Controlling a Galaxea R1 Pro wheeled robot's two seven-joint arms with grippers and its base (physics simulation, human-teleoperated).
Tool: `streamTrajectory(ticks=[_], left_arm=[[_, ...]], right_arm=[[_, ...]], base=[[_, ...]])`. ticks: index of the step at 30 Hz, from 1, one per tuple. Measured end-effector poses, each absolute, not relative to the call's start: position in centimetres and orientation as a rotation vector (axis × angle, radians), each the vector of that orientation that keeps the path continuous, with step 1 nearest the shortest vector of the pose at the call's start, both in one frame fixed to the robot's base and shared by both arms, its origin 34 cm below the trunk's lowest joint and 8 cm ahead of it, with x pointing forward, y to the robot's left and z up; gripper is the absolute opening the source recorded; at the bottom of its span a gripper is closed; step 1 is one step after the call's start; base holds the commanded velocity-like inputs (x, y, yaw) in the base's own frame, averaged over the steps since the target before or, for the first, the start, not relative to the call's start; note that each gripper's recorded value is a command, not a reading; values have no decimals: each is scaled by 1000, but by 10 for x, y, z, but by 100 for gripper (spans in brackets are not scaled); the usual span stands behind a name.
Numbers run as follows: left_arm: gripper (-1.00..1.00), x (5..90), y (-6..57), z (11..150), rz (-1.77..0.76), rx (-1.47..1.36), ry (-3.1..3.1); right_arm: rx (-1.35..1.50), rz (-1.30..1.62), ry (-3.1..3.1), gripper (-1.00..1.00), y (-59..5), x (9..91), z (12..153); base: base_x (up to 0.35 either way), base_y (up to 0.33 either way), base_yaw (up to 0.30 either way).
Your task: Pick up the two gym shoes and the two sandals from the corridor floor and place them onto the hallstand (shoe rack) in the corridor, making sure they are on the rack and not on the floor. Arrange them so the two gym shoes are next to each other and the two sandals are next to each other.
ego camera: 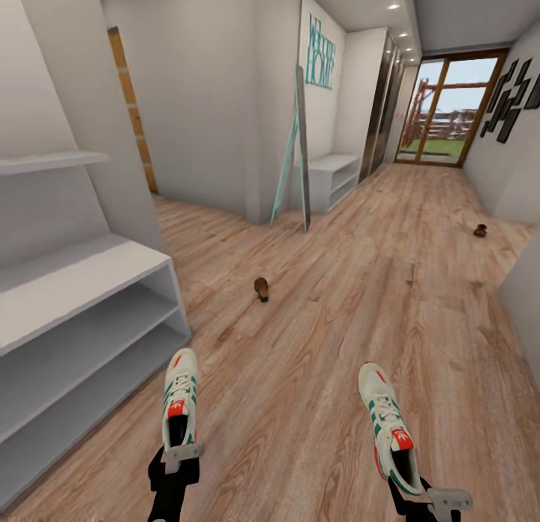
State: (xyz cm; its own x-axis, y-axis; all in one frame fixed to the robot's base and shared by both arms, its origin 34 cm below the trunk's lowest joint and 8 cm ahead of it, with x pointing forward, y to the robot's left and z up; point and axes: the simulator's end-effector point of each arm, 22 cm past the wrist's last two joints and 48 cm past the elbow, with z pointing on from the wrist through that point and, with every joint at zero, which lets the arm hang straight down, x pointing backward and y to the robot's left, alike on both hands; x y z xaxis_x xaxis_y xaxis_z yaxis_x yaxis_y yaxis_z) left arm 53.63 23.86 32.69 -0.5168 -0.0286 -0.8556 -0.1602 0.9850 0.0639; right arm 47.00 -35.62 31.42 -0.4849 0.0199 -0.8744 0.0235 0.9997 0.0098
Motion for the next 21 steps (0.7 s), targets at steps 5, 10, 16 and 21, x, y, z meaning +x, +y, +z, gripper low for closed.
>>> streamTrajectory(ticks=[5, 10, 16, 21], left_arm=[[-100, 535, 239, 324, 165, -133, 2116], [-100, 534, 240, 323, 166, -134, 2118], [-100, 531, 242, 318, 157, -176, 2131], [-100, 529, 242, 314, 151, -190, 2139]], right_arm=[[30, -5, 2083, -100, -356, 468, 312], [30, -5, 2089, -100, -356, 467, 310], [30, -4, 2097, -100, -356, 465, 307], [30, -4, 2103, -100, -356, 464, 304]], base=[[87, -270, 176], [196, -226, 176], [232, -183, 176], [202, -136, 176]])
